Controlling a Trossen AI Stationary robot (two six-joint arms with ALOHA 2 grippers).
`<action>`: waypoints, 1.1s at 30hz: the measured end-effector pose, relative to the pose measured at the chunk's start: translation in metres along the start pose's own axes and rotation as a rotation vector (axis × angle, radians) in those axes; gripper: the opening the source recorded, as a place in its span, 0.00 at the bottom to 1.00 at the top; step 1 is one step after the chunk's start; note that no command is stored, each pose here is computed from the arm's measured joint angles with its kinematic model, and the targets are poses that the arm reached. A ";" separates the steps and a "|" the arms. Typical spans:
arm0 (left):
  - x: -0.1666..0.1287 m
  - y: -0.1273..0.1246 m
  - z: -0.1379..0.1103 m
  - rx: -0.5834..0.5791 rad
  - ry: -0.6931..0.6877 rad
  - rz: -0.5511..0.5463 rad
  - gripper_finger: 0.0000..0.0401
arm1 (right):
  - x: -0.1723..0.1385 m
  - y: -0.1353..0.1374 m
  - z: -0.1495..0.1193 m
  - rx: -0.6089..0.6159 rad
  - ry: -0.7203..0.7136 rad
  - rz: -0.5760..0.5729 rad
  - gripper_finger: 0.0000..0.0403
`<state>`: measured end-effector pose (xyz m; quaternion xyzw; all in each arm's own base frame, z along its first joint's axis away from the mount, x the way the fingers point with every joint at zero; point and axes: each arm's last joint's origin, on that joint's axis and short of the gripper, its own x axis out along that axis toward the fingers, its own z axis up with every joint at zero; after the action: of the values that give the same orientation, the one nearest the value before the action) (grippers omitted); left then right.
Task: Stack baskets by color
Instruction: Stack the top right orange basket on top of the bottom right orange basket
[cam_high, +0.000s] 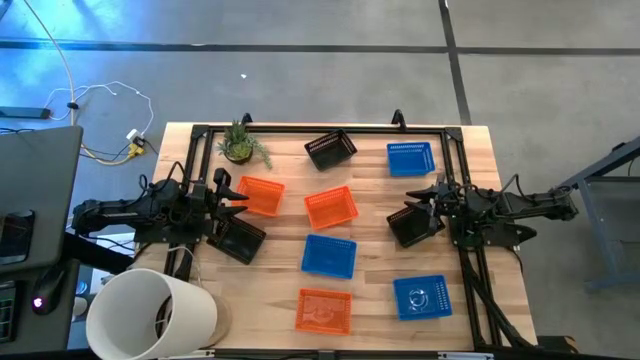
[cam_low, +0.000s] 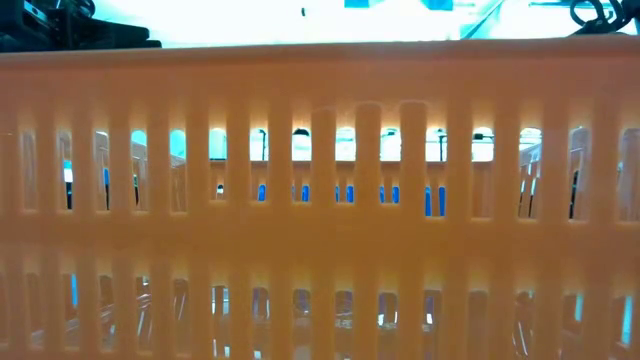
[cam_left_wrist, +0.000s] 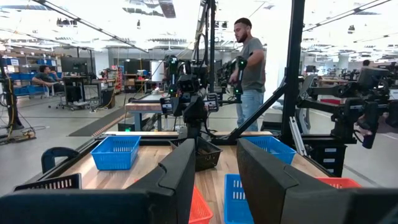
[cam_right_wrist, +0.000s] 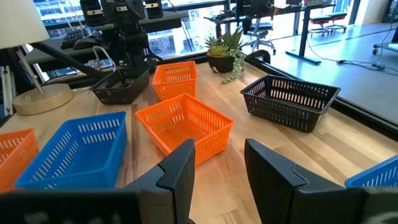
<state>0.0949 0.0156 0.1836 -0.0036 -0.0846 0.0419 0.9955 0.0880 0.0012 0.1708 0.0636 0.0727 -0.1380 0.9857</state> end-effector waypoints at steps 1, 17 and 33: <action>0.000 0.000 0.000 0.000 0.000 0.000 0.27 | 0.000 0.000 0.000 -0.002 0.000 0.000 0.32; 0.000 0.000 0.001 0.003 -0.005 0.000 0.27 | -0.002 0.003 0.019 0.211 -0.179 0.044 0.32; 0.000 0.000 0.001 0.001 -0.007 0.000 0.27 | -0.013 -0.001 0.049 0.175 -0.503 -0.078 0.32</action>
<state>0.0948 0.0156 0.1842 -0.0031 -0.0879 0.0419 0.9952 0.0817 -0.0036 0.2211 0.1094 -0.1843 -0.1929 0.9575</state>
